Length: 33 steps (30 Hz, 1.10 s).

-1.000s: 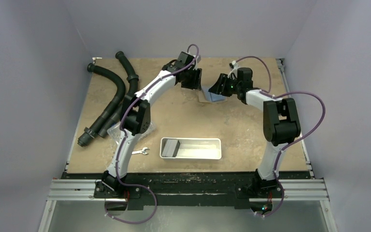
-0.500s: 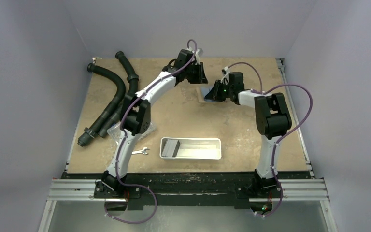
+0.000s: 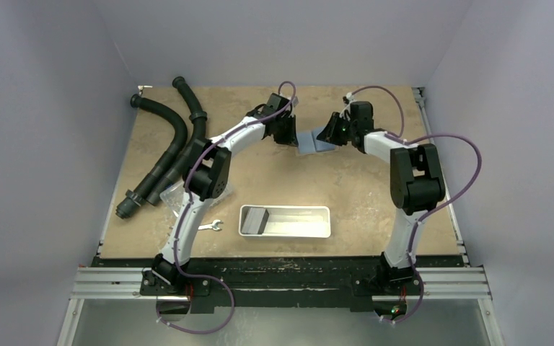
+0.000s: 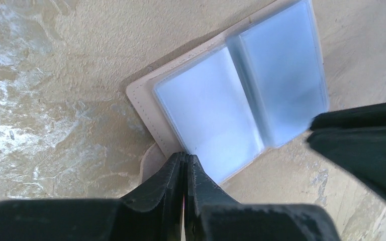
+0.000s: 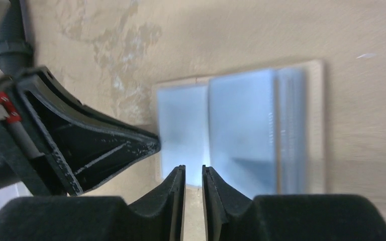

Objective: Put the credit cards into the card holder
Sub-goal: Open the card holder at the center of the board, then pick up the credit card from the storage box.

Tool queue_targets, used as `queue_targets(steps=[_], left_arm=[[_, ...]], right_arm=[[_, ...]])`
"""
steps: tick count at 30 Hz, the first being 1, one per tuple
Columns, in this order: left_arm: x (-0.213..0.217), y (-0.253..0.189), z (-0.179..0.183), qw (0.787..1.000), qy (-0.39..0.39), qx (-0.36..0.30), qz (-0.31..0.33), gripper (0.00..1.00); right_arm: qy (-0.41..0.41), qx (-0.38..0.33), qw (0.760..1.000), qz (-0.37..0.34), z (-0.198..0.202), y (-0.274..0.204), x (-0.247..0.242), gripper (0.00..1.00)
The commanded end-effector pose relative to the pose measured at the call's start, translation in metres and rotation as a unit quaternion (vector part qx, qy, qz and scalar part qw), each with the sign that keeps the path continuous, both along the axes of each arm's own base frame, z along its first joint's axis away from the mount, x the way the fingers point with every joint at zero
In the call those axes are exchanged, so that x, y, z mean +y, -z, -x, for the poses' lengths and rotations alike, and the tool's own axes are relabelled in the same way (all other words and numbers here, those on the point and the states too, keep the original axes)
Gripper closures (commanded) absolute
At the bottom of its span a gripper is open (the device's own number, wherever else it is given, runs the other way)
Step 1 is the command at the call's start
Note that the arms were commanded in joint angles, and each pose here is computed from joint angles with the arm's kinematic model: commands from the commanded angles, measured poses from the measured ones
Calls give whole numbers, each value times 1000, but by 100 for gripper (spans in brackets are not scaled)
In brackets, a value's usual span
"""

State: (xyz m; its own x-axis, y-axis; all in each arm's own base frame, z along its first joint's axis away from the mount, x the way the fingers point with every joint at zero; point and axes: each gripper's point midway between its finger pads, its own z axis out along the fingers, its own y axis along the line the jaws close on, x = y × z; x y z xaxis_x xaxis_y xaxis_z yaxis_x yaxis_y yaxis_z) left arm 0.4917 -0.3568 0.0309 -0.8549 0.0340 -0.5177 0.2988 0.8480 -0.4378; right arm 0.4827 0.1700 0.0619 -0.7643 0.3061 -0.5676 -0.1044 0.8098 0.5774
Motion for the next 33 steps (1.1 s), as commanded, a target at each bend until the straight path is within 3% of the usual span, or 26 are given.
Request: queue_targets(steps=[1, 10, 19, 21, 27, 33], left_arm=[[22, 16, -2, 999, -22, -4, -43, 95], [30, 16, -4, 998, -27, -3, -55, 95], [23, -21, -14, 999, -20, -24, -26, 92], [20, -42, -16, 999, -18, -31, -8, 87], [25, -138, -8, 995, -9, -96, 20, 58], [58, -181, 44, 993, 12, -121, 1, 44]], right_arm=[[43, -46, 996, 65, -15, -29, -28, 72], [78, -5, 990, 114, -13, 9, -51, 70], [80, -35, 985, 146, -13, -17, -56, 60], [81, -43, 984, 155, -11, -27, -55, 57], [76, -64, 981, 169, 5, -60, -42, 44], [37, -75, 982, 170, 42, -81, -12, 34]])
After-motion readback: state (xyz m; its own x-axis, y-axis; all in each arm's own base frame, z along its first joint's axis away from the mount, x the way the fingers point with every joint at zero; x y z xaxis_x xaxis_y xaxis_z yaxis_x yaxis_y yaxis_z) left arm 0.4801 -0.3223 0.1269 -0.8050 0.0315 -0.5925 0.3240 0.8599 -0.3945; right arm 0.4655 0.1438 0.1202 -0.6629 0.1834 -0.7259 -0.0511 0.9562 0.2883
